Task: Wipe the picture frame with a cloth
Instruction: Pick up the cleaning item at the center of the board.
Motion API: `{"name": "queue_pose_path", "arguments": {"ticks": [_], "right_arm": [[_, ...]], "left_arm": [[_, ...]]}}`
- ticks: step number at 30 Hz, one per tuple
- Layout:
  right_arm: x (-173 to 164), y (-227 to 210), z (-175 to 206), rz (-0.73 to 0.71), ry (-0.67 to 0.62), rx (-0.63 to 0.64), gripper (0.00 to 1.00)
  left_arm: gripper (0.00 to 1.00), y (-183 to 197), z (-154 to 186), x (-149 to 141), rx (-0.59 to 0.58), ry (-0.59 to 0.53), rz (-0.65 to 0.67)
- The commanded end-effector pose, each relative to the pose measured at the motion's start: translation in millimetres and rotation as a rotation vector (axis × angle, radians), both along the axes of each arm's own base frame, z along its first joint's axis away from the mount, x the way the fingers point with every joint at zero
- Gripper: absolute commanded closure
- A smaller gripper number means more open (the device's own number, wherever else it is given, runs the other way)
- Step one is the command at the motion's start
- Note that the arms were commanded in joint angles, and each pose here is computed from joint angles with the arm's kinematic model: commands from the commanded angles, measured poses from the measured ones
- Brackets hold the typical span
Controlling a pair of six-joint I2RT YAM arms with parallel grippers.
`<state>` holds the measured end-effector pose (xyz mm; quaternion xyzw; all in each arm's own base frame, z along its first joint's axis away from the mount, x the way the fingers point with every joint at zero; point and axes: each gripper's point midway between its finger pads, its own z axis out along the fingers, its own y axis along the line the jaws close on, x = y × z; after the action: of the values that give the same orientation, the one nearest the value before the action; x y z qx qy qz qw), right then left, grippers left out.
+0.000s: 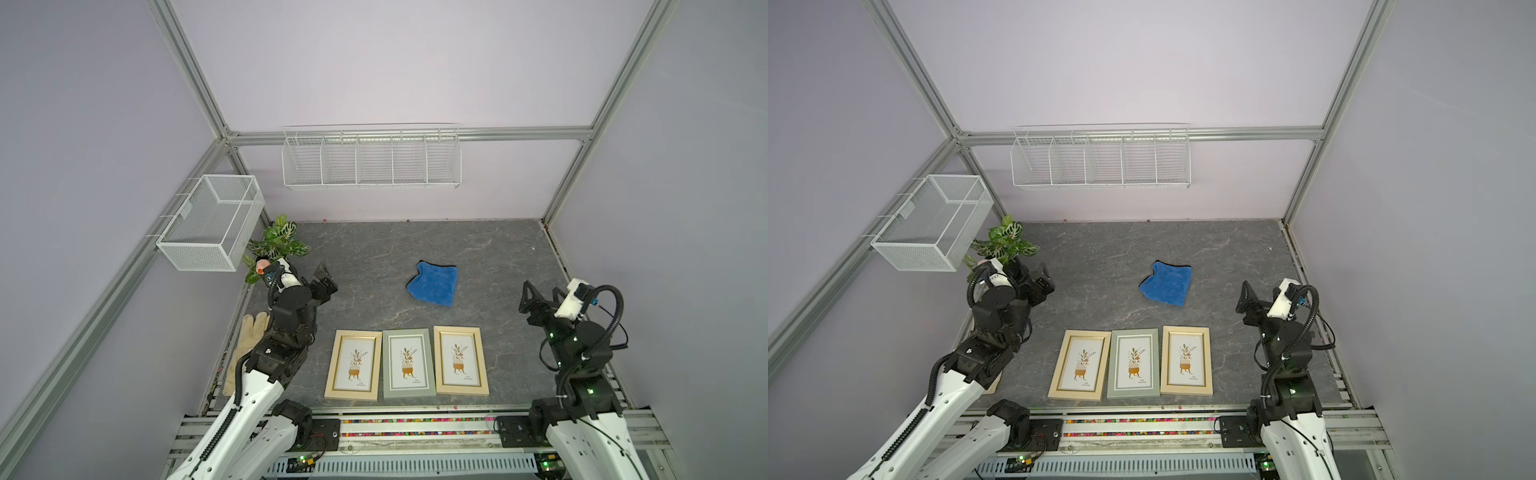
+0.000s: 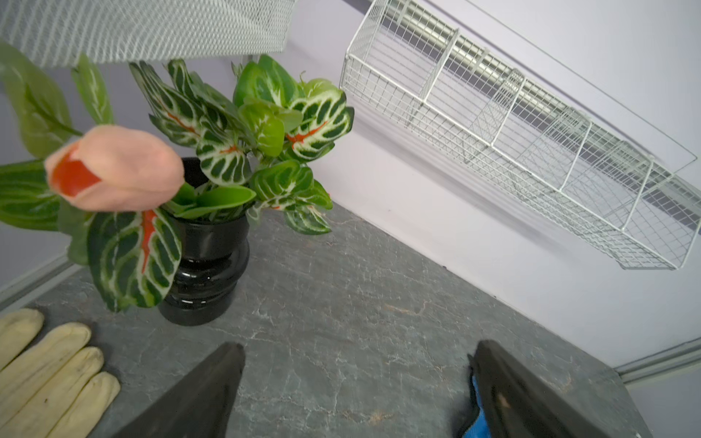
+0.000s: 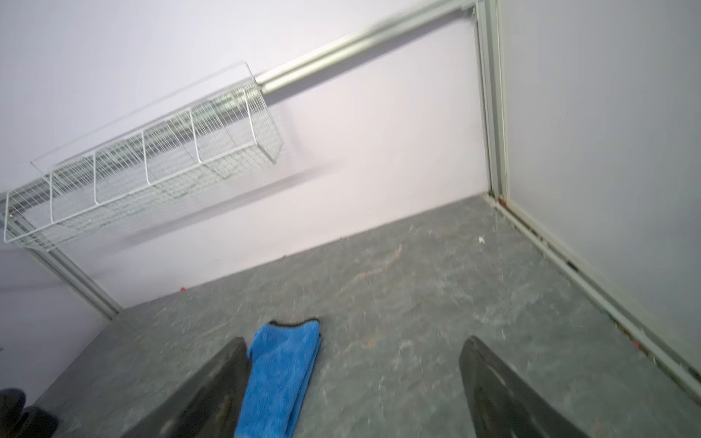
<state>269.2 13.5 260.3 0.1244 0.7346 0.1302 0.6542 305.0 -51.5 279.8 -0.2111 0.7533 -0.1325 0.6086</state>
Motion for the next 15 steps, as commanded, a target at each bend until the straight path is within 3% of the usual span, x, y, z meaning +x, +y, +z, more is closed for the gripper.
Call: {"name": "queue_pose_path", "arguments": {"ticks": [1, 5, 7, 11, 13, 15], "right_arm": [[10, 7, -28, 0.033, 0.235, 0.025, 0.11], [32, 10, -47, 0.056, 0.458, -0.014, 0.11], [36, -8, -62, -0.071, 0.552, 0.064, 0.11], [48, -3, -72, 0.004, 0.521, 0.220, 0.11], [52, 1, -75, 0.025, 0.546, 0.174, 0.11], [52, 4, -83, 0.030, 0.655, 0.095, 0.11]], "left_arm": [[0.01, -10, -3, 3, -0.051, 0.036, -0.045], [0.02, -13, -17, 13, -0.044, 0.116, -0.027], [0.02, -14, -23, 16, -0.028, 0.158, -0.024], [0.01, -16, -33, 17, 0.011, 0.227, -0.039], [0.01, -17, -42, 17, 0.036, 0.273, -0.044], [0.01, -20, -54, 16, 0.053, 0.325, -0.061]]}}
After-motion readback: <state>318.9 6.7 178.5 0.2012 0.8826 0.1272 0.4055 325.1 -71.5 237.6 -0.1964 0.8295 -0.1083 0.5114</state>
